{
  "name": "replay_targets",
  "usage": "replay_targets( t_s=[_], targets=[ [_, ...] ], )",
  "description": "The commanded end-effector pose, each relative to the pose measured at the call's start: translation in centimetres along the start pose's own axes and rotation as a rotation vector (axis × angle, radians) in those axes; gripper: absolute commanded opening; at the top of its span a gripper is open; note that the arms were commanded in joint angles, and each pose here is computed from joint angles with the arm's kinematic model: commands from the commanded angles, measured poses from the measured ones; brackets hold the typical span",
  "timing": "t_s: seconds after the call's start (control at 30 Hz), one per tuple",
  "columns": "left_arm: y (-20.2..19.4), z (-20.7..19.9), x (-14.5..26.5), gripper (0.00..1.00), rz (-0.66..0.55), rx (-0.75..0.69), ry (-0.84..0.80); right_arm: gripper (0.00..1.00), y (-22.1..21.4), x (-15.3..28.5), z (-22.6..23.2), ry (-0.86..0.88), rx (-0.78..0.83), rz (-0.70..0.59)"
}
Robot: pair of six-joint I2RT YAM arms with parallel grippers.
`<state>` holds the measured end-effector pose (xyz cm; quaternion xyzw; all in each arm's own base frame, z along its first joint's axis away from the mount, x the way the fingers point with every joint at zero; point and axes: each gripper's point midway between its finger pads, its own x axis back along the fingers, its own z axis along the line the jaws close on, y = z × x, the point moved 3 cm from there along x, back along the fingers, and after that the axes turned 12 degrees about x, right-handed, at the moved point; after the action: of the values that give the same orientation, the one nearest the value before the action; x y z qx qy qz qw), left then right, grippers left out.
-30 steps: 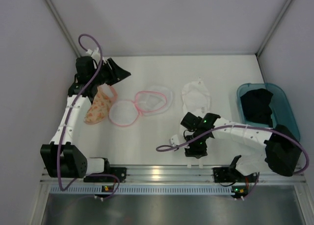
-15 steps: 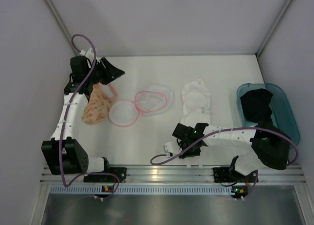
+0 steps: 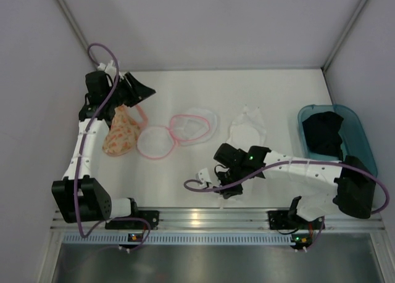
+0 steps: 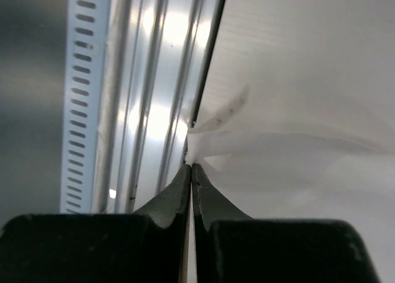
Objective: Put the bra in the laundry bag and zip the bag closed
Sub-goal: Adjust the bra at the center of the board.
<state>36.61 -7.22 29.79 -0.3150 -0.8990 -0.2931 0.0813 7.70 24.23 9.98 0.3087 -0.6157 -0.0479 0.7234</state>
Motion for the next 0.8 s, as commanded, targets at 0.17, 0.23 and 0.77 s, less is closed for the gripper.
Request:
replay_targets(
  t_s=[0.17,0.23,0.77],
  targets=[
    [0.6,-2.5,2.2,0.46,-0.067,-0.118,-0.071,0.0,5.9,4.3,2.4,0.125,0.022,-0.259],
    [0.6,-2.4,2.1,0.46,-0.065,-0.107,-0.07,0.0,4.8,4.7,1.2,0.1,0.0,-0.267],
    [-0.2,-0.4,0.9,0.45,-0.026,-0.073,-0.034,0.24,-4.7,3.5,-8.8,0.023,-0.256,-0.171]
  ],
)
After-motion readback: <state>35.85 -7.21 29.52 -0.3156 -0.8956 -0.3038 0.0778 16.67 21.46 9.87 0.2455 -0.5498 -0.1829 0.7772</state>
